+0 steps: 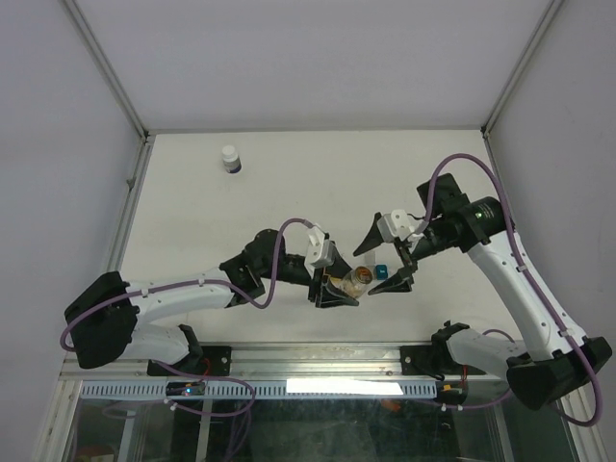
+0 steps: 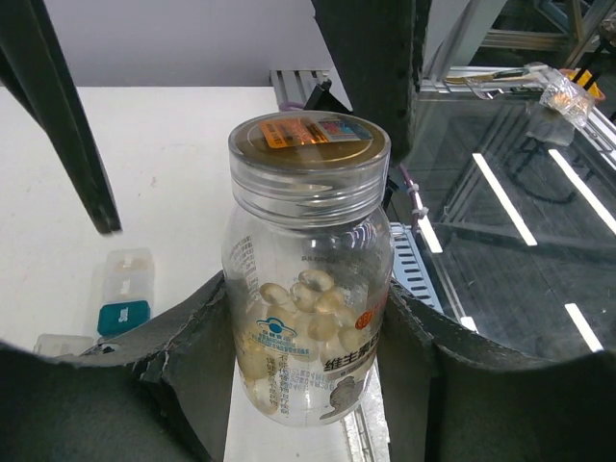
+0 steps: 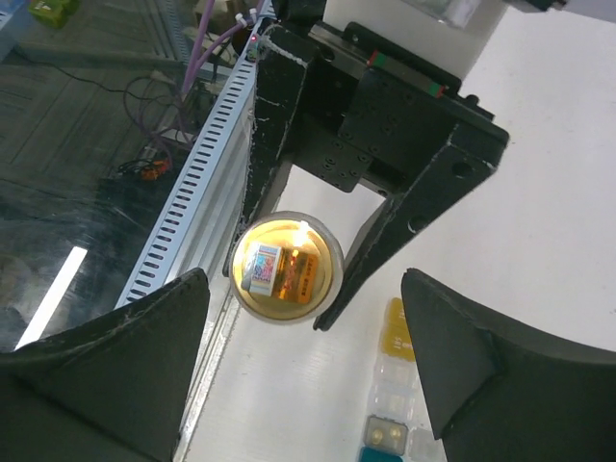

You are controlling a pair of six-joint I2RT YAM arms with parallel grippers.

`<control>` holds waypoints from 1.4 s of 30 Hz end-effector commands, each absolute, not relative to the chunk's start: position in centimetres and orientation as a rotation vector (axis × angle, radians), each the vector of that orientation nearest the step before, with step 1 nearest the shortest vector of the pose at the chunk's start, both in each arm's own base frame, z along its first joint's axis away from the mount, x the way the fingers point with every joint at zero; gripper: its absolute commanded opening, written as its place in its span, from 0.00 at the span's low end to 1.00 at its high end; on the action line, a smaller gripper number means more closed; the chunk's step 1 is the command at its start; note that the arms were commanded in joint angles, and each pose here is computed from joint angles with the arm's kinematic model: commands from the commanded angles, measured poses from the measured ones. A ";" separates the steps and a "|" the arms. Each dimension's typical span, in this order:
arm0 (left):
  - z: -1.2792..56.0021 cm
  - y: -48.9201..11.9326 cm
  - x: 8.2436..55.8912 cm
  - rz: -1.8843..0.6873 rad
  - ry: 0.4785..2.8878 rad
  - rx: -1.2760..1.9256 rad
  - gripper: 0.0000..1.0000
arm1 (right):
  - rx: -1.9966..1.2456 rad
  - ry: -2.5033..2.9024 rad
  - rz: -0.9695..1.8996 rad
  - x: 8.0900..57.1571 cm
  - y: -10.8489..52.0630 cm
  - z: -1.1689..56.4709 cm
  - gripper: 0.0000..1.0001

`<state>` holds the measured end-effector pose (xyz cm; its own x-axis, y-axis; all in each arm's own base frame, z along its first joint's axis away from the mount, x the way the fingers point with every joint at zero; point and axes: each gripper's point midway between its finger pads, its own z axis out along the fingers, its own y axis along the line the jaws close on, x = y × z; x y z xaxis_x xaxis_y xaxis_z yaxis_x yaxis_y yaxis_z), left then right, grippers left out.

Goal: Sort the pills into containers

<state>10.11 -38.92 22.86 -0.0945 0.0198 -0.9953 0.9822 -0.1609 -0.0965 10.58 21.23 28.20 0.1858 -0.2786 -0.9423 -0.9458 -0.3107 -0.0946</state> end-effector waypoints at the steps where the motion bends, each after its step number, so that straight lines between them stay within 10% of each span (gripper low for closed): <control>1: 25.0 -39.7 9.9 -1.422 1.106 1.337 0.00 | -1.731 1.133 1.191 9.7 21.8 28.8 0.82; 28: 26.9 -39.6 12.5 -1.361 1.077 1.204 0.00 | -1.621 1.420 1.130 11.8 21.9 26.9 0.31; 42: 30.2 -39.4 27.0 -0.806 1.221 0.529 0.00 | -0.943 2.122 0.774 24.7 19.2 21.0 0.22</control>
